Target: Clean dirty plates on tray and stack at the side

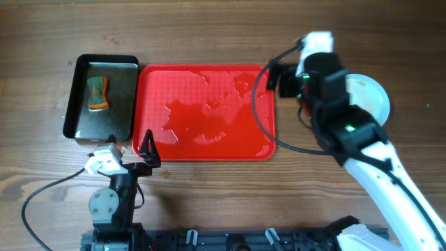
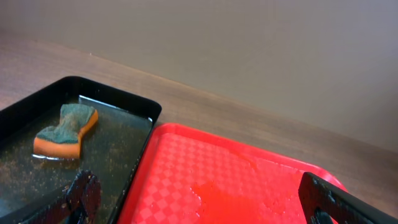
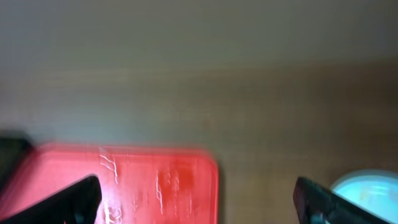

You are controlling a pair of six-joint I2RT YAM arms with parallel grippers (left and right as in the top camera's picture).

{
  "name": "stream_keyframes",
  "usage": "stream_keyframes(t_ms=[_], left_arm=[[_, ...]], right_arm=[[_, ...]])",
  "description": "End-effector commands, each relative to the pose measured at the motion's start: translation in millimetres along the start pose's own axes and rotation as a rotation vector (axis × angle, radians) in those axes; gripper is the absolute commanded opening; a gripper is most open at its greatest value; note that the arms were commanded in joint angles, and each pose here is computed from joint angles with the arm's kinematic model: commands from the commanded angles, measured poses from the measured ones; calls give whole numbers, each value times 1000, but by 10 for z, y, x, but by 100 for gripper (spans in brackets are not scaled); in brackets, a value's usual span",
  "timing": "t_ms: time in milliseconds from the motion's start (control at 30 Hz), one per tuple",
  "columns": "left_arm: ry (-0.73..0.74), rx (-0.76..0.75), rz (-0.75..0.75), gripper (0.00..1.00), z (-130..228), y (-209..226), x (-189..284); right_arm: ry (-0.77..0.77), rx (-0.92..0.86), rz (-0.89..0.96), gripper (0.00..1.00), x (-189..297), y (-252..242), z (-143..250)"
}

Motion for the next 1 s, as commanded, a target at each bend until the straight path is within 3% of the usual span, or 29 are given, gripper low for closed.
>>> stream_keyframes(t_ms=[0,400,767,967], left_arm=[[-3,-14,-4,100,17,13,-2],[-4,-14,-4,100,15,11,-1],[-3,-14,-4,100,17,13,-2],[-4,-14,-4,100,15,12,-1]], right_arm=[[-209,-72,58,100,429,-322,-522],[-552,-170,140,100,1904,-891,-829],[-792,-182,165,100,2658,-1029,-407],[-914,-138,103,100,2548,-948,61]])
Point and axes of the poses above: each gripper's point midway between its finger pads, its own x axis back along the fingers, its own y axis along the line the jaws close on, z = x × y, the point moved 3 cm from there along x, back along the fingers, and after that the axes turned 7 degrees about x, right-handed, at the moved point
